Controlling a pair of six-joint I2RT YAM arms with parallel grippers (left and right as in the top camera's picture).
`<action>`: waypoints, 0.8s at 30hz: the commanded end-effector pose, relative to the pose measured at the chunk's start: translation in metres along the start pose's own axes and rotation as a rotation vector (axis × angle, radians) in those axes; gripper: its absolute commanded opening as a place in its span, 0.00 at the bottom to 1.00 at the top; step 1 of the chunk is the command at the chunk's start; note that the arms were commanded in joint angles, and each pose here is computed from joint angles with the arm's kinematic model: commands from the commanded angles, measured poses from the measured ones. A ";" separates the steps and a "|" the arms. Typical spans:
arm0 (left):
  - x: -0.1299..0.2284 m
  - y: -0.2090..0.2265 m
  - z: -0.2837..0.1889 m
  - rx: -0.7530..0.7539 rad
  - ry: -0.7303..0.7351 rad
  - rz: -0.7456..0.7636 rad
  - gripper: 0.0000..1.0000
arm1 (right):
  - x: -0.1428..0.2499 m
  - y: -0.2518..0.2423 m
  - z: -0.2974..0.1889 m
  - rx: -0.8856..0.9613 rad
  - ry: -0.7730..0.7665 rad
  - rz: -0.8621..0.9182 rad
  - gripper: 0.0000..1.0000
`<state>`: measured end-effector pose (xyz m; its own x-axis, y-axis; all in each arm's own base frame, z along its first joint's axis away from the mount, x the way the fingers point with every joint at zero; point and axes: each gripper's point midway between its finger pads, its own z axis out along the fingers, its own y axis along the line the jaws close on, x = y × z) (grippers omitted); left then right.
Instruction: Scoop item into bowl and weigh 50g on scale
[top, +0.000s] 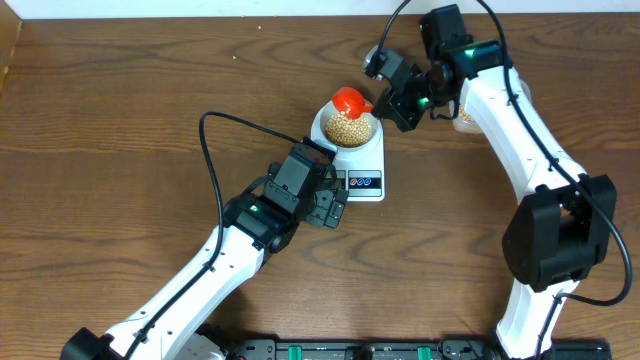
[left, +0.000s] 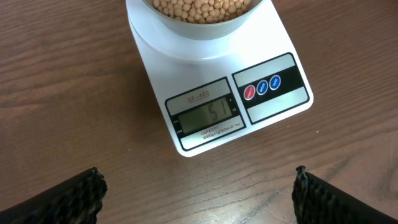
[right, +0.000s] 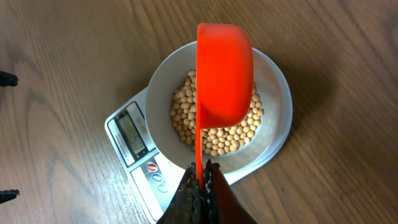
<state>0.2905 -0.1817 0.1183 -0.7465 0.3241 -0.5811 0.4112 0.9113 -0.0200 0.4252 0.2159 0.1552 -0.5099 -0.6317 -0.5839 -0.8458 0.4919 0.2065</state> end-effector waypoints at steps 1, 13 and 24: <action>0.004 0.004 0.003 -0.014 0.011 -0.004 0.98 | -0.018 0.007 -0.018 -0.009 -0.066 -0.016 0.01; 0.004 0.004 0.003 -0.014 0.011 -0.004 0.98 | -0.018 0.005 -0.019 -0.009 -0.070 -0.013 0.01; 0.004 0.004 0.003 -0.014 0.011 -0.004 0.98 | -0.020 0.002 -0.026 -0.039 -0.110 0.004 0.01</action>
<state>0.2905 -0.1817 0.1183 -0.7464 0.3245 -0.5811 0.4115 0.9112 -0.0198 0.4264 0.2136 0.1597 -0.5174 -0.6040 -0.6062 -0.8425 0.4839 0.2368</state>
